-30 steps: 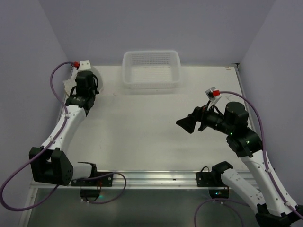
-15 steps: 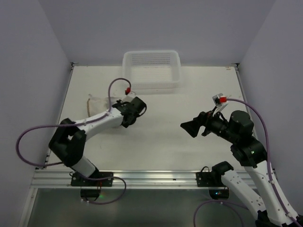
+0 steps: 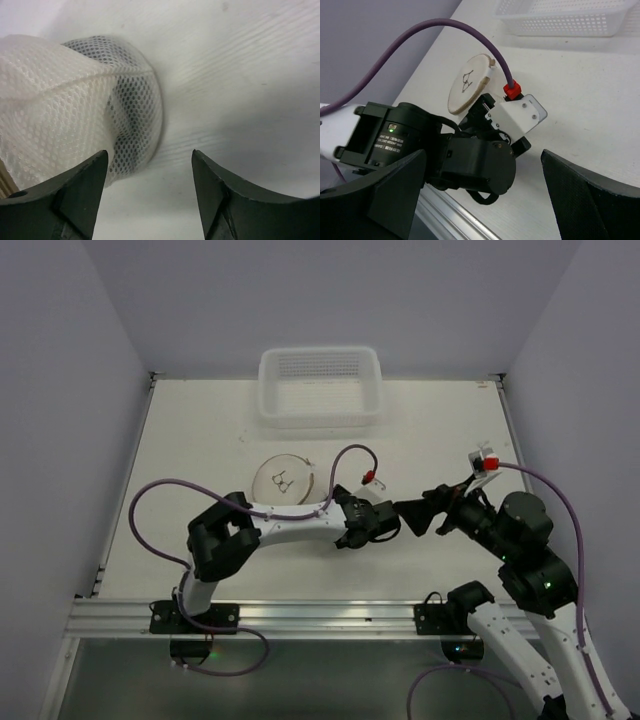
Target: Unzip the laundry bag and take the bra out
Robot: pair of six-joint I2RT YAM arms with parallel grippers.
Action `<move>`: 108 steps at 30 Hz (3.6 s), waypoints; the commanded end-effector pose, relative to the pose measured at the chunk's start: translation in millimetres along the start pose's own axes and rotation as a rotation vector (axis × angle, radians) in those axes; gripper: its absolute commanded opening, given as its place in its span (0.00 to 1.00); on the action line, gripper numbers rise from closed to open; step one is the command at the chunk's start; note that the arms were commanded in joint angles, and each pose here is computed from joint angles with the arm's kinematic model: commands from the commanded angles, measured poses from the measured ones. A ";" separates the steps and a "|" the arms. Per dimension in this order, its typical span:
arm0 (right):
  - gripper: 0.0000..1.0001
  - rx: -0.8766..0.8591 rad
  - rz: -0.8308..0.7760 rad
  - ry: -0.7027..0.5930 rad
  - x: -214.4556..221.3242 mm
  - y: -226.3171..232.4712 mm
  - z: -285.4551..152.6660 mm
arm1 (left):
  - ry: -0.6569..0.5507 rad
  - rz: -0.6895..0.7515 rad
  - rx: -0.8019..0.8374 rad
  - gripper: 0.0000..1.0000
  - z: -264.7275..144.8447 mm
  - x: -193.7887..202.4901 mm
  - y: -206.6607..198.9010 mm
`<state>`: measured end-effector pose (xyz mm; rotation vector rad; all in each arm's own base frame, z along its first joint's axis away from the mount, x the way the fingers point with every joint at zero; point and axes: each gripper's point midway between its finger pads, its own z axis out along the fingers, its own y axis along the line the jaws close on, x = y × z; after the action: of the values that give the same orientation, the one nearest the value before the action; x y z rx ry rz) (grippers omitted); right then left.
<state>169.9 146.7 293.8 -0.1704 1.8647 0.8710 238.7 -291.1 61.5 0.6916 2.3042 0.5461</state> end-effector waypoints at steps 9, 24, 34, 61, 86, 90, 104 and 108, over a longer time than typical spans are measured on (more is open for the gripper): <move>0.99 0.067 -0.039 -0.203 -47.9 8.1 -39.6 | -0.330 -0.495 0.586 0.90 -146.1 -129.0 0.4; 0.99 0.009 0.015 -0.015 -33.7 2.6 34.3 | -0.179 -1.139 0.416 0.92 -37.6 -20.6 152.0; 0.99 0.004 0.036 0.068 -7.1 -7.9 50.2 | -0.084 -0.908 0.373 0.97 54.5 -30.6 143.7; 0.99 0.061 0.123 0.157 19.3 -29.3 77.9 | -0.271 -0.946 0.474 1.00 -12.9 -87.7 180.3; 0.73 0.266 0.331 0.505 74.2 -87.1 268.7 | -0.008 -1.235 0.685 0.87 6.6 -9.0 80.9; 0.41 0.263 0.374 0.494 94.2 -93.8 267.7 | -0.008 -1.204 0.662 0.75 21.2 -9.4 78.5; 0.00 0.233 0.624 0.363 129.6 -47.8 201.3 | -0.259 -0.960 0.708 0.12 60.9 -109.5 112.2; 0.00 0.224 0.690 0.307 121.9 -38.4 202.8 | -0.267 -0.963 0.752 0.44 63.9 -120.5 117.8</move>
<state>285.8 263.7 112.5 0.4615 2.3961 1.0058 367.4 -246.7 87.3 -0.1895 2.3896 -0.7085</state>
